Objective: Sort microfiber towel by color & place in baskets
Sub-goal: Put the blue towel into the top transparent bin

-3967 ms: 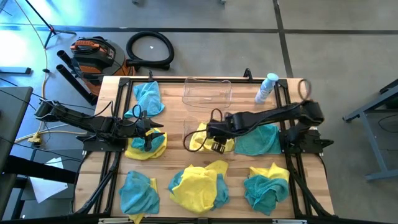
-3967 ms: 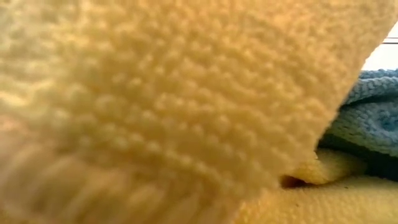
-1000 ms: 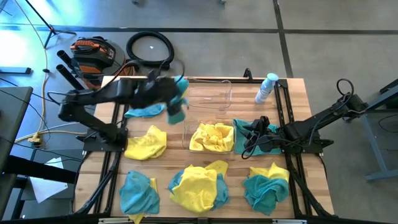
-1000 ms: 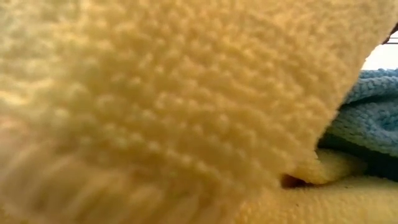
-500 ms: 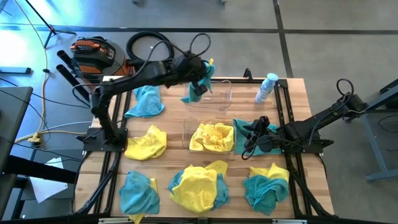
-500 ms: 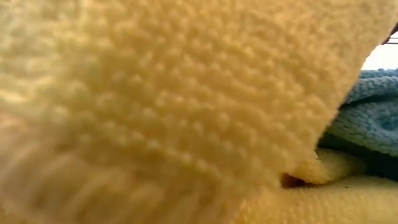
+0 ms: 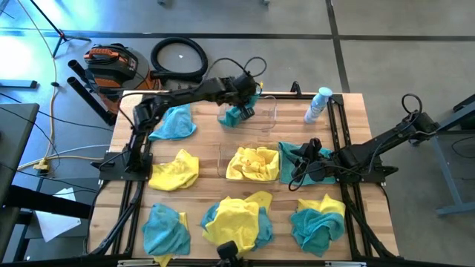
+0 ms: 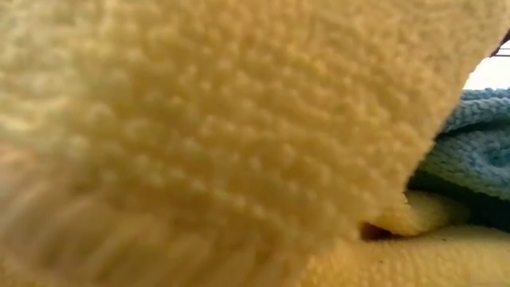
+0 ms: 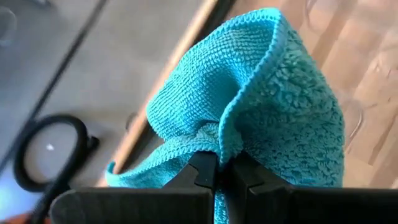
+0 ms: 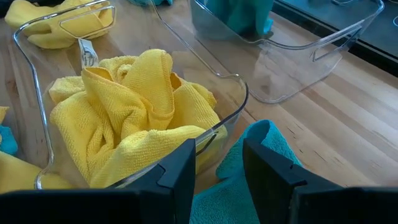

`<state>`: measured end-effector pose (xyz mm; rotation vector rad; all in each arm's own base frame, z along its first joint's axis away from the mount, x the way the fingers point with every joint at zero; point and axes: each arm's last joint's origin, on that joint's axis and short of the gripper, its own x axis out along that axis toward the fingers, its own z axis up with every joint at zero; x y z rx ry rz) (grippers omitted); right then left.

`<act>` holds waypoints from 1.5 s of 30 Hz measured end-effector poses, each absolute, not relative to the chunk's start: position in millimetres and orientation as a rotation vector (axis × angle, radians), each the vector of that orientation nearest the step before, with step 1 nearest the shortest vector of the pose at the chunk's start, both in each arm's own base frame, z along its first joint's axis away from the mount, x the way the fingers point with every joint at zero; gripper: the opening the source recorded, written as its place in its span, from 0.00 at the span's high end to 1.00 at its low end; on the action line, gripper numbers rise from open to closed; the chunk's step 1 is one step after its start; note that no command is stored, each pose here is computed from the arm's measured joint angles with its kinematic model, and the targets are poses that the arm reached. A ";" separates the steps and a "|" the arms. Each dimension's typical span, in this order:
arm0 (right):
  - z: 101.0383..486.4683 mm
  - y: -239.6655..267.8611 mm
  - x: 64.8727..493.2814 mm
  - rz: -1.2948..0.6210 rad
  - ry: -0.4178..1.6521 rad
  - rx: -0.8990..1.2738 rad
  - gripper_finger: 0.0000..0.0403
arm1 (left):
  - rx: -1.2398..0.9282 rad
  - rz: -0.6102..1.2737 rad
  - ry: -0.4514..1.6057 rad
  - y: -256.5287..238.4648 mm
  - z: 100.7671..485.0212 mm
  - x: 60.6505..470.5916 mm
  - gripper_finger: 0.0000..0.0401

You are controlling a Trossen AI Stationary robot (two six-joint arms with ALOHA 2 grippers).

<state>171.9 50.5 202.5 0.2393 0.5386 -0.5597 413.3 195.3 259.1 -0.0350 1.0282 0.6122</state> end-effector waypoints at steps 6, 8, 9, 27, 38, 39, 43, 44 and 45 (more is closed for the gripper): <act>202.5 50.5 171.9 -0.559 0.540 0.240 0.68 | -0.116 0.584 1.108 200.1 215.1 425.6 1.00; 202.5 50.5 171.9 -0.558 0.540 0.240 0.68 | -0.130 0.585 1.132 201.1 203.9 427.7 1.00; 202.4 50.5 171.9 -0.558 0.540 0.240 0.68 | -0.133 0.581 1.144 201.3 199.1 428.6 1.00; 201.3 50.1 170.7 -0.561 0.556 0.230 0.68 | -0.198 0.588 1.181 199.4 191.7 426.7 0.73; 201.1 50.0 170.5 -0.563 0.558 0.230 0.68 | -0.114 0.530 1.146 184.0 247.3 409.3 0.71; 201.1 49.9 170.5 -0.563 0.558 0.230 0.68 | -0.102 0.522 1.133 179.8 254.5 408.2 0.71; 201.1 50.0 170.5 -0.563 0.558 0.229 0.68 | -0.056 0.477 1.102 160.2 276.7 404.0 0.71; 201.1 49.9 170.5 -0.563 0.558 0.228 0.68 | -0.042 0.462 1.100 154.2 279.9 403.5 0.71; 201.1 49.9 170.5 -0.563 0.558 0.228 0.68 | -0.032 0.447 1.096 148.1 283.1 403.0 0.71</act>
